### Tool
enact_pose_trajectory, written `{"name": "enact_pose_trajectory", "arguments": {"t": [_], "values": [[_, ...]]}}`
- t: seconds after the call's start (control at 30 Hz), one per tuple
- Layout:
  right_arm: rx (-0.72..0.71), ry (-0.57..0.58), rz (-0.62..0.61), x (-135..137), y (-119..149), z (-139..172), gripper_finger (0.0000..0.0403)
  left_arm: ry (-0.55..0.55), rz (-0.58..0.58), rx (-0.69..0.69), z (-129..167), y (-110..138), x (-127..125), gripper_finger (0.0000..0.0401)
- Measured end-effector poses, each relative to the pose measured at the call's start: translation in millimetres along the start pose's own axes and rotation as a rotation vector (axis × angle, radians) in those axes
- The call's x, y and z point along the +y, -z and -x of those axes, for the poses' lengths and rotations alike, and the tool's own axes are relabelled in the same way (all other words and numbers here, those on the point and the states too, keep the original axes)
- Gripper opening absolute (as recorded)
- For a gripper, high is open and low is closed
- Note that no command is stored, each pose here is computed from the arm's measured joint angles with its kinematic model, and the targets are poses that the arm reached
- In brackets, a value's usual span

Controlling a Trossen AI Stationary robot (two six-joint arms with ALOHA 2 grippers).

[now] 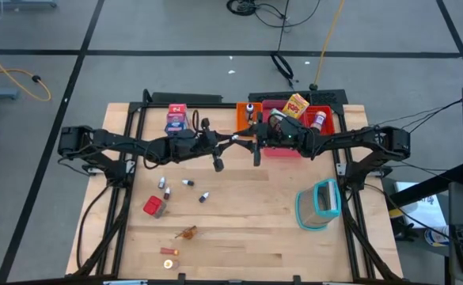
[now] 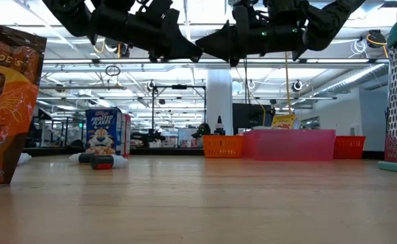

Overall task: Pick & Place Kitchen Items
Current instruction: Put the small brown food coloring bottle into the orange bin

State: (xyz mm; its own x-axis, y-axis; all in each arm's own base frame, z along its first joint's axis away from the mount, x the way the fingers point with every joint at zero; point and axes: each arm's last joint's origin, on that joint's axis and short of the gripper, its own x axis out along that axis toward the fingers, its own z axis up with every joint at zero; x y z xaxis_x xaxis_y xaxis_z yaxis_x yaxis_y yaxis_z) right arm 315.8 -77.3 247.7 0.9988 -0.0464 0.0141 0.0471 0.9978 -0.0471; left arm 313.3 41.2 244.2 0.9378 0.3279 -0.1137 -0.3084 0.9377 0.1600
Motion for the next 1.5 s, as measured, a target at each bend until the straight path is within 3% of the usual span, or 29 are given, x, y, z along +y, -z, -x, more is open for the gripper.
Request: {"name": "enact_pose_trajectory", "arguments": {"t": [0.1,0.87,1.3,1.5], "values": [[0.001,0.0,0.017,0,0,0,0.0039,0.0,-0.002,0.002,0,0,0,0.0044],[0.012,0.026,0.035,-6,1,1,0.004,0.001,-0.02,0.013,0,1,0,0.0069],[0.066,0.147,0.022,-35,7,9,0.004,-0.062,-0.021,0.107,1,9,1,0.0164],[0.142,0.248,0.003,-56,15,17,0.004,-0.045,-0.047,0.255,4,23,-4,0.0187]]}}
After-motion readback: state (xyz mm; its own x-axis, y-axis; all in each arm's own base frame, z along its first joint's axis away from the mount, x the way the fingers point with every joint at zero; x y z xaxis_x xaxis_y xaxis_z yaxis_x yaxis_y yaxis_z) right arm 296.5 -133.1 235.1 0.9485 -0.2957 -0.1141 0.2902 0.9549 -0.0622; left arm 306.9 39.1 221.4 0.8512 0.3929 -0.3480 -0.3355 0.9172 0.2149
